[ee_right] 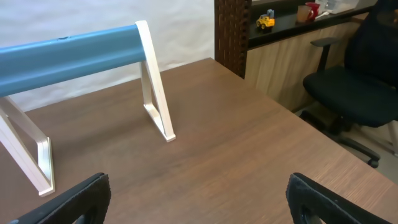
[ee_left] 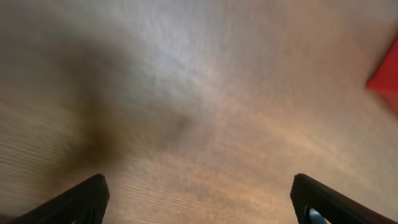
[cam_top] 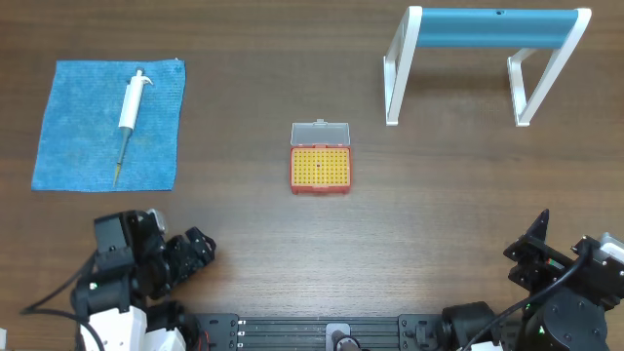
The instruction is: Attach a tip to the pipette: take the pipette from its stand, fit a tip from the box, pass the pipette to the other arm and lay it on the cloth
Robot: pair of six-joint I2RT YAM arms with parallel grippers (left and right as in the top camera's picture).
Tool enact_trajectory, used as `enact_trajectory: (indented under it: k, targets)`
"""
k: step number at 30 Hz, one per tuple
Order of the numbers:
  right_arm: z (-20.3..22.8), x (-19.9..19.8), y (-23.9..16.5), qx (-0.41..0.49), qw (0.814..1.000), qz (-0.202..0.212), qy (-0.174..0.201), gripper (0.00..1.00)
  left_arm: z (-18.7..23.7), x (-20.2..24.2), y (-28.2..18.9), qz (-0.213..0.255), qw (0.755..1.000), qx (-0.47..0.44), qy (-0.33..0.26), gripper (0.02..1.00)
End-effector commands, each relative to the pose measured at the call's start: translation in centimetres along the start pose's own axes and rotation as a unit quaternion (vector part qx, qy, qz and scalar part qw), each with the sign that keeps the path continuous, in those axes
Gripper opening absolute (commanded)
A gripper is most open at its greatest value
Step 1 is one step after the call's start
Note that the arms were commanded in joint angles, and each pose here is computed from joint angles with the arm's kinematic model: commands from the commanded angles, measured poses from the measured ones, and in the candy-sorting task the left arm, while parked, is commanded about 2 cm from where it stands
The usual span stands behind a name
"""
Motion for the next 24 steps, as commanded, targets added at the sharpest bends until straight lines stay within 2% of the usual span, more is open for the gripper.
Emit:
enact_trajectory:
  k: [1, 4, 5, 7, 9, 12, 14, 15, 17, 21, 24]
  targets:
    - [0.0, -0.2, -0.1, -0.004, 1.000, 0.002, -0.006, 0.919, 1.0, -0.6, -0.3, 0.047, 0.999, -0.022, 0.002, 0.947]
    - [0.0, -0.2, -0.1, -0.004, 1.000, 0.002, -0.006, 0.917, 1.0, -1.5, -1.1, 0.090, 0.994, -0.065, -0.008, 0.998]
    - [0.0, -0.2, -0.1, -0.004, 1.000, 0.002, -0.006, 0.917, 0.6, -2.0, -1.5, 0.103, 0.991, -0.090, 0.003, 0.998]
    - [0.0, -0.2, -0.1, -0.004, 1.000, 0.002, -0.006, 0.917, -1.1, -3.4, -2.6, 0.130, 0.972, -0.184, 0.062, 0.996]
    - [0.0, -0.2, -0.1, -0.004, 1.000, 0.002, -0.006, 0.917, -3.3, -4.9, -4.2, 0.140, 0.929, -0.309, 0.149, 0.998]
    - [0.0, -0.2, -0.1, -0.004, 1.000, 0.002, -0.006, 0.917, -5.6, -6.8, -6.6, 0.138, 0.822, -0.475, 0.282, 0.998]
    - [0.0, -0.2, -0.1, -0.004, 1.000, 0.002, -0.006, 0.917, -6.1, -7.3, -7.5, 0.125, 0.743, -0.563, 0.340, 0.998]
    - [0.0, -0.2, -0.1, -0.004, 1.000, 0.002, -0.006, 0.919, -6.1, -7.3, -7.4, 0.122, 0.724, -0.581, 0.350, 0.998]
    - [0.0, -0.2, -0.1, -0.004, 1.000, 0.002, -0.006, 0.917, -5.9, -6.8, -6.4, 0.123, 0.712, -0.596, 0.351, 0.996]
    - [0.0, -0.2, -0.1, -0.004, 1.000, 0.002, -0.006, 0.917, -5.3, -5.6, -3.6, 0.121, 0.720, -0.587, 0.351, 0.998]
    - [0.0, -0.2, -0.1, -0.004, 1.000, 0.002, -0.006, 0.919, -4.9, -4.9, -2.1, 0.110, 0.750, -0.551, 0.349, 0.998]
Point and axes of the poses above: each gripper's point midway between its finger pads, its own y axis out along the fingers, its own x axis along the line the jaws close on, z = x × y, the point moved 8 cm from there along -y, back along the fingers, and after that the axes turned 4 degrees about y, right-handed, at the moved point
